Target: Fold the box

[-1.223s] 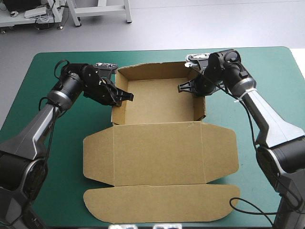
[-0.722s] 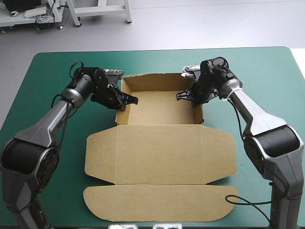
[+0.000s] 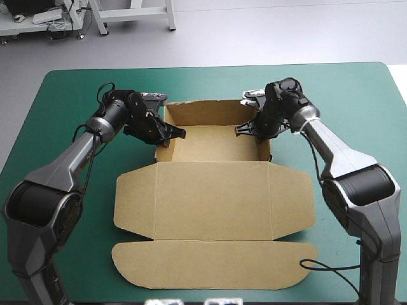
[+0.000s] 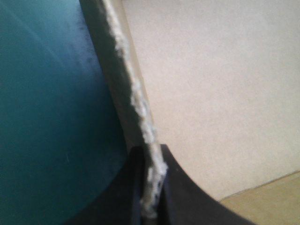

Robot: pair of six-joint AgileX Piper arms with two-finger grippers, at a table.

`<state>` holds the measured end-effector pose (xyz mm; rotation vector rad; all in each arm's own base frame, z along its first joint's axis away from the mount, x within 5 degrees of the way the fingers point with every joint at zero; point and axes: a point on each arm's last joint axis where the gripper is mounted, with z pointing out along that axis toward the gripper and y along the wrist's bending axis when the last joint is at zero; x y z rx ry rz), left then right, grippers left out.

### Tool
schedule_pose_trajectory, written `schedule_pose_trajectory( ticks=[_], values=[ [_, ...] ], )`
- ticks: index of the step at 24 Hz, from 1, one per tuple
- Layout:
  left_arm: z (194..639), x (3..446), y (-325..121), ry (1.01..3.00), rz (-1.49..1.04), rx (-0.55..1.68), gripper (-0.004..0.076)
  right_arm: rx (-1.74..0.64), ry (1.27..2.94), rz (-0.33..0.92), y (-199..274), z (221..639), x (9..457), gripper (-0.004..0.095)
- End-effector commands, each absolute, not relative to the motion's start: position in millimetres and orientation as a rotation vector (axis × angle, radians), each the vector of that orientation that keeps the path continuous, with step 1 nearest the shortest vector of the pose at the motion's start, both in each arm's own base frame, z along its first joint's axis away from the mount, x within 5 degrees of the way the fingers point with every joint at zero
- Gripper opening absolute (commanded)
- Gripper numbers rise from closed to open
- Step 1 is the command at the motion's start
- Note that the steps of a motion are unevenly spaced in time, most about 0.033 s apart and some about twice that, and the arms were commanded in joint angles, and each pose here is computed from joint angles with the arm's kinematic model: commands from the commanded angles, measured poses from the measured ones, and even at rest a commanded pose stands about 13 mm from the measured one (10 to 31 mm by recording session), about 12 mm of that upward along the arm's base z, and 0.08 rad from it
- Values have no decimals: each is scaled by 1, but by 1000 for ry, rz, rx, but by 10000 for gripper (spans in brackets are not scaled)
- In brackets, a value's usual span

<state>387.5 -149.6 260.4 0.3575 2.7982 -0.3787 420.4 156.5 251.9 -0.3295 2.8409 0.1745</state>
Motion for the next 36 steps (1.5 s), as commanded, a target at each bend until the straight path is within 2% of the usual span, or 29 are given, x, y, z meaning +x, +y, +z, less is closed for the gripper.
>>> schedule_pose_trajectory(
  ticks=[1, 5, 7, 11, 12, 13, 14, 16, 23, 29, 36],
  values=[
    [270, 385, -167, 2729, -511, 372, 20, -399, 2748, 294, 173, 277, 413, 65],
    [270, 385, -167, 2729, -511, 372, 119, -419, 2755, 227, 169, 276, 414, 237],
    [270, 385, -167, 2729, -511, 372, 173, -422, 2753, 214, 168, 276, 414, 290],
    [270, 385, -167, 2729, -511, 372, 299, -424, 2751, 208, 168, 277, 414, 322],
    [270, 386, -166, 2729, -510, 367, 363, -425, 2753, 206, 168, 276, 414, 328],
    [270, 386, -166, 2729, -512, 366, 392, -426, 2753, 203, 167, 276, 414, 336],
    [270, 386, -166, 2729, -512, 366, 442, -429, 2755, 189, 167, 276, 414, 369],
    [270, 386, -166, 2729, -512, 366, 489, -434, 2761, 165, 165, 276, 414, 418],
    [277, 388, -167, 2706, -519, 363, 491, -471, 2759, 5, 155, 281, 415, 434],
    [290, 391, -168, 2667, -522, 365, 491, -442, 2646, 45, 158, 324, 420, 434],
    [289, 391, -168, 2676, -519, 370, 491, -435, 2621, 37, 156, 339, 419, 433]
  ],
)
